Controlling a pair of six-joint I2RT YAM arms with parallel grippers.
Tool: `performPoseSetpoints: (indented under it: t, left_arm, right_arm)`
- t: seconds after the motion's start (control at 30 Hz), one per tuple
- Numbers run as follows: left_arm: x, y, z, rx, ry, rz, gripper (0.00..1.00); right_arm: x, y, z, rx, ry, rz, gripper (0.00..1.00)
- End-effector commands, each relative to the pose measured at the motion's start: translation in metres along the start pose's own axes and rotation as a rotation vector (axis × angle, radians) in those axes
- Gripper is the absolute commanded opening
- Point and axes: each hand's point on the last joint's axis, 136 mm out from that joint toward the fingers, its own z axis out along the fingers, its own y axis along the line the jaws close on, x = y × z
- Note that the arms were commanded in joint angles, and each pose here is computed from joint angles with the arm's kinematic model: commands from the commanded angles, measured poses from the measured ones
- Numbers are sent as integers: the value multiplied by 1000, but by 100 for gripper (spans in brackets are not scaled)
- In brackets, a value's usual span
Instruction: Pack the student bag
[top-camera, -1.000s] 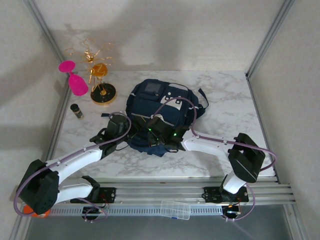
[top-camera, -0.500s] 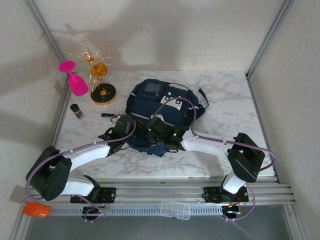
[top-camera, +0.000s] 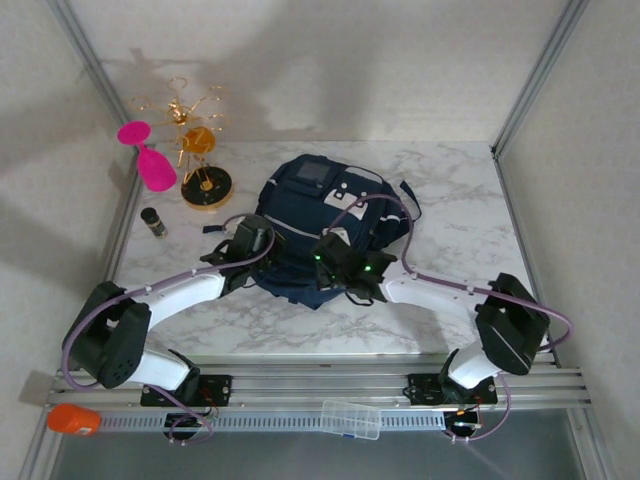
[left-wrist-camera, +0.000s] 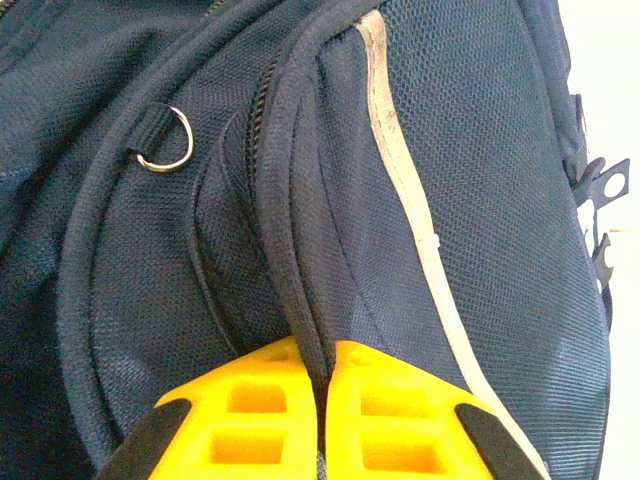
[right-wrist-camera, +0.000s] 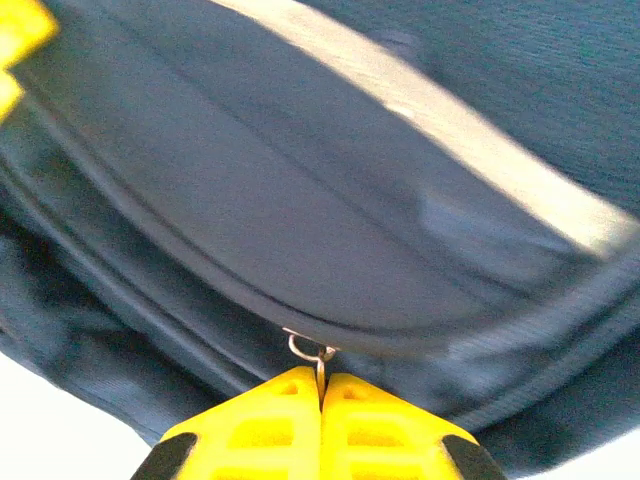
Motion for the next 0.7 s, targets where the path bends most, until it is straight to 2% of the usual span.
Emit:
performPoseSetpoints:
  t: [0.0,0.1,0.17,0.33,0.47,0.67]
  left_arm:
    - [-38,7,3,-67,-103,37,0]
    - [-43,9,3,-100,-114,51,0]
    - [-39,5,5,-75,-103,44,0]
    - [-39,16,8,-135,-114,69,0]
    - [-38,21,9,-148,-116,89,0]
    - [-28,8,16,-115,-71,123,0]
  right_arm:
    - [20,-57,-11,158,47,23,0]
    - [16,-83,-14,195,33,65,0]
    - [9,-98,-14,216,21,94,0]
    - [-27,-130,-17,267,-63,167,0]
    - [-51,-142,-18,262,-126,190,0]
    - [-66,-142,-13,247,-121,180,0]
